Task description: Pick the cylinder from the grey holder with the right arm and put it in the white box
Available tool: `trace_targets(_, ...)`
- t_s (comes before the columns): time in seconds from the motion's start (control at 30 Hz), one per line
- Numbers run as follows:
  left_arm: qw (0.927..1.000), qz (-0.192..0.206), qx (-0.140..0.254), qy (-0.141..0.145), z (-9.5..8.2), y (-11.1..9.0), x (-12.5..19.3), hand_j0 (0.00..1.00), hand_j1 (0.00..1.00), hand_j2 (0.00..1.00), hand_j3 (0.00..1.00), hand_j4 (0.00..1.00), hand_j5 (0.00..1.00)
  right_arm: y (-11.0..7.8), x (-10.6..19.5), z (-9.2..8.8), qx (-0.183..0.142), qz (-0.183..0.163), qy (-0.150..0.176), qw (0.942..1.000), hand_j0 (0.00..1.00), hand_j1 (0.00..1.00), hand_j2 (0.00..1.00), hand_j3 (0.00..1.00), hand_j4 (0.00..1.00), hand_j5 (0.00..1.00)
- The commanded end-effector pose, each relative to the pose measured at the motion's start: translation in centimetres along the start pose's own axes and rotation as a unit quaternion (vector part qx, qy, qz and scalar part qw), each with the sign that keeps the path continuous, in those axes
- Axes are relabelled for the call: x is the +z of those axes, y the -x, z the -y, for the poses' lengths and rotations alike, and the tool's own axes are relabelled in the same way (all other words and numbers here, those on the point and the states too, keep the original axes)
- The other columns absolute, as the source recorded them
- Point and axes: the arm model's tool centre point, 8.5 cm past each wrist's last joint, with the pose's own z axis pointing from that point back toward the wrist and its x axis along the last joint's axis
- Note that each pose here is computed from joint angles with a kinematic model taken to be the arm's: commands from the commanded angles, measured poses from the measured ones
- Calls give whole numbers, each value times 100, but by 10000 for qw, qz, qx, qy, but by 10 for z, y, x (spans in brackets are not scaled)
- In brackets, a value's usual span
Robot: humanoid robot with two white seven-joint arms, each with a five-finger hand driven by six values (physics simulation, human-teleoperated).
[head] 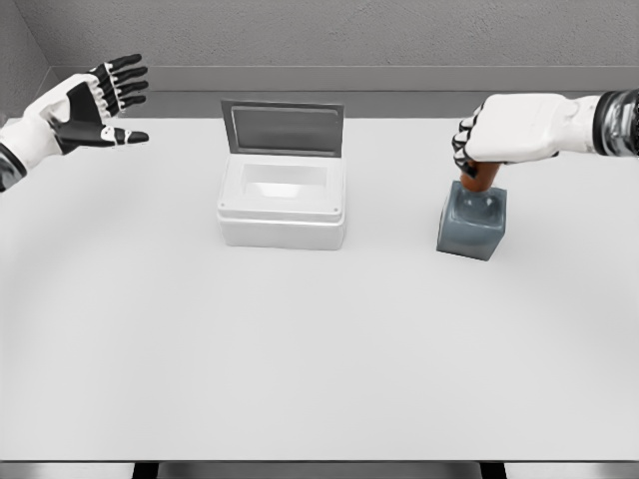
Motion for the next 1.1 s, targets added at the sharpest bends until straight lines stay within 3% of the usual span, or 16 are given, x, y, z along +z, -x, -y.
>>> trace_targets(0.0,9999,-23,120,-21,2,7,-3,100,100,100,100,100,100,-1,-4,4,3,27,61,10000,42,42,42,42,42,42)
trace_targets(0.17,9999,-85,136,-54,4,12,-14,100,100,100,100,100,100,-2,-8,14,69,59,151,9998,42,42,42,42,42,42)
trace_targets(0.5,9999,1,86,-66,1,1,-20,100,100,100,100,100,100,-7,-26,39,201,208,423,9987,42,42,42,42,42,42)
trace_targets(1.07,9999,54,92,34,10,-1,-30,100,100,100,100,100,100,-11,-62,65,107,435,701,9965,42,42,42,42,42,42)
